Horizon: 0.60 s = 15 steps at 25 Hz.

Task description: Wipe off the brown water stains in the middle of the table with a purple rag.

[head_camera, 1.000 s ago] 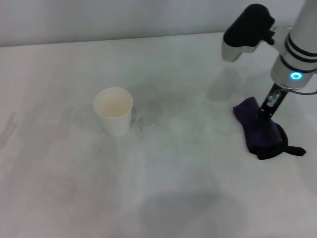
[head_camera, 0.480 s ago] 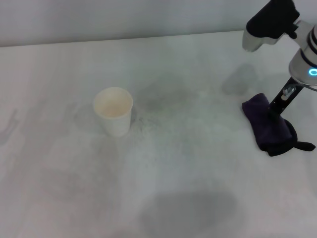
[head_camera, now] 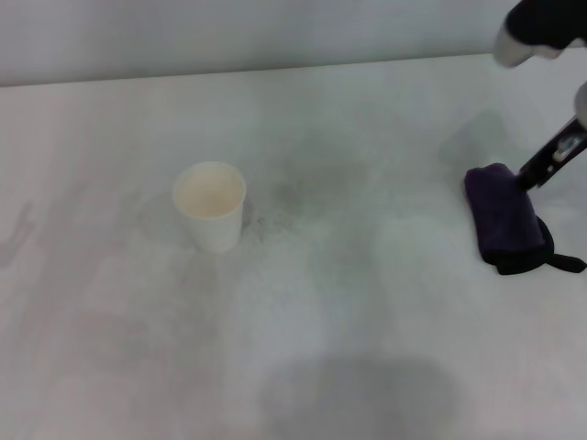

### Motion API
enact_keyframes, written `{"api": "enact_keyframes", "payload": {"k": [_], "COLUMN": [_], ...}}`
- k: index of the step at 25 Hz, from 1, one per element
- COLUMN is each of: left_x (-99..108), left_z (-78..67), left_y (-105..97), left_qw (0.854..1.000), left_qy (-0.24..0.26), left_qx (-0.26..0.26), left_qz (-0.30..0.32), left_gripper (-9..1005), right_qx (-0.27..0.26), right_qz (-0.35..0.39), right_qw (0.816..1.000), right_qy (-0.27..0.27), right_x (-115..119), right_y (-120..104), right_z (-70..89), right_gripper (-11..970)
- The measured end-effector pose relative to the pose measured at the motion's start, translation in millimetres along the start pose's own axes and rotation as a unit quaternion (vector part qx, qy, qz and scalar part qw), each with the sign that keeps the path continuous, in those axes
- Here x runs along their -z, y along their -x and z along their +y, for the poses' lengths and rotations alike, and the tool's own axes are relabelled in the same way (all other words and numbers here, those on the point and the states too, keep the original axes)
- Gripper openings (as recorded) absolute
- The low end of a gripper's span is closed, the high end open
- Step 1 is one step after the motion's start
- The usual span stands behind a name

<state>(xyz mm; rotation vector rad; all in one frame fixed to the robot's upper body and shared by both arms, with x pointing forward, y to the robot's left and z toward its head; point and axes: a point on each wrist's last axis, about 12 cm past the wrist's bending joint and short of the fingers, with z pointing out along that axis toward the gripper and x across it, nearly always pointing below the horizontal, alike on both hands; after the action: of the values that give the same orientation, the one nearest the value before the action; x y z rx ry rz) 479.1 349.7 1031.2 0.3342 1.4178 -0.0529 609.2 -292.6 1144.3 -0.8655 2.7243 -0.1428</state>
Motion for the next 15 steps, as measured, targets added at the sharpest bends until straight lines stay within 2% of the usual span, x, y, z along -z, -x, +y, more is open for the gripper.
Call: {"api": "enact_keyframes", "payload": {"k": [4, 9, 15], "left_x": [-1.2, -4.1, -5.5], "left_z": [0.9, 1.8, 4.4], "left_y": [0.2, 1.2, 1.9], "left_qw": [1.000, 1.000, 1.000], "left_qy": [0.003, 0.005, 0.017], "left_qx": [-0.001, 0.001, 0.001], "left_qz": [0.000, -0.002, -0.005], "left_gripper": [893, 893, 892], "right_qx": [-0.029, -0.065, -0.125], "right_qz": [-0.050, -0.111, -0.223], "right_qw": [0.998, 0.992, 0.967], "right_qy": [-0.014, -0.006, -0.013], "right_x": [9.8, 8.5, -1.9], "right_y": [-16.7, -42.7, -69.9], "right_z": [-17.0, -32.0, -48.9], "right_gripper": [417, 417, 417]}}
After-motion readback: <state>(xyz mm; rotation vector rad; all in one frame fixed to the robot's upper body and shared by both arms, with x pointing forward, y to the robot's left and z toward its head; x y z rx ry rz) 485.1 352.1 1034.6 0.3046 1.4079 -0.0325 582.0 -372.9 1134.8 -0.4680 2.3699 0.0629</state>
